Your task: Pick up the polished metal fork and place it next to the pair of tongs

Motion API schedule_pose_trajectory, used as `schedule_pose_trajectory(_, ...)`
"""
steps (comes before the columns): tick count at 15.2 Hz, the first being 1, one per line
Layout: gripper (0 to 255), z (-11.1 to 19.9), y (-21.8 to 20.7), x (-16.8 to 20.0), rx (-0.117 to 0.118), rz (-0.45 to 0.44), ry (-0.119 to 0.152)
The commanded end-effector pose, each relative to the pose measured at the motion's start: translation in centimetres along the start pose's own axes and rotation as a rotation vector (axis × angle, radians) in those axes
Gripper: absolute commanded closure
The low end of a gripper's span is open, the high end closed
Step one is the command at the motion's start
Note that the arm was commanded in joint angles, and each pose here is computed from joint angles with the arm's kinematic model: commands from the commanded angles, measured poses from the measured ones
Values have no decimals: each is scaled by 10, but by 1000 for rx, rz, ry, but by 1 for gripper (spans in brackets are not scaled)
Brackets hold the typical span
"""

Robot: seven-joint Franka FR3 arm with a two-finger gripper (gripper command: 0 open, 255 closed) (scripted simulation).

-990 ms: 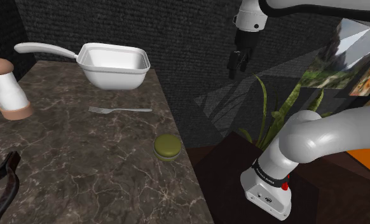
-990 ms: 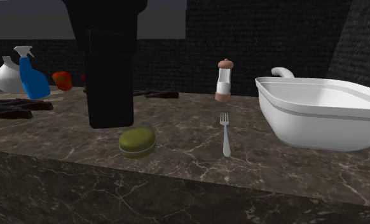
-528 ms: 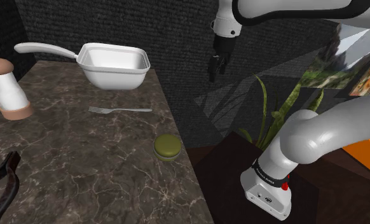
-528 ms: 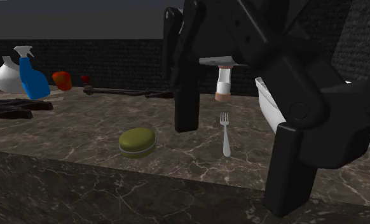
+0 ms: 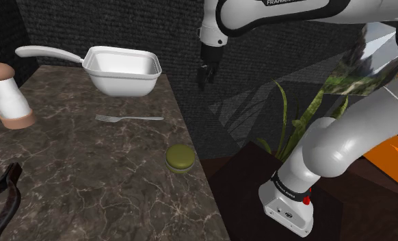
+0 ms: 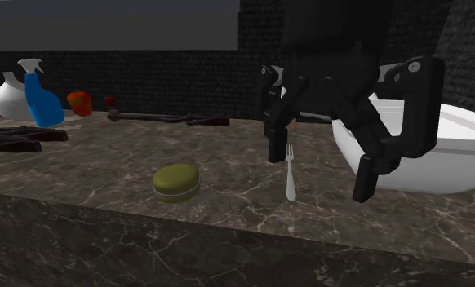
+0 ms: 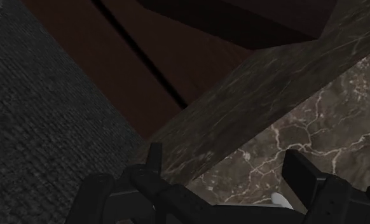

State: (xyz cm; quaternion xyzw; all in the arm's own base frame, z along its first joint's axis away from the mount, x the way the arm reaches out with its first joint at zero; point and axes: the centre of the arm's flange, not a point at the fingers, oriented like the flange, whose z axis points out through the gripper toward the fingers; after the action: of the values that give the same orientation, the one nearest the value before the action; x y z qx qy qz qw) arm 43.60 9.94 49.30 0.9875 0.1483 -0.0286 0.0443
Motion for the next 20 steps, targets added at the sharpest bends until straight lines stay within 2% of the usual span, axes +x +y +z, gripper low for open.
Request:
schedule_pose_trajectory(1,0,7,-13,22,7,-42,11)
schedule_pose_trajectory(10,0,36,-74,109,38,-224,55)
schedule_pose_trajectory(20,0,61,-161,193,73,-426,104)
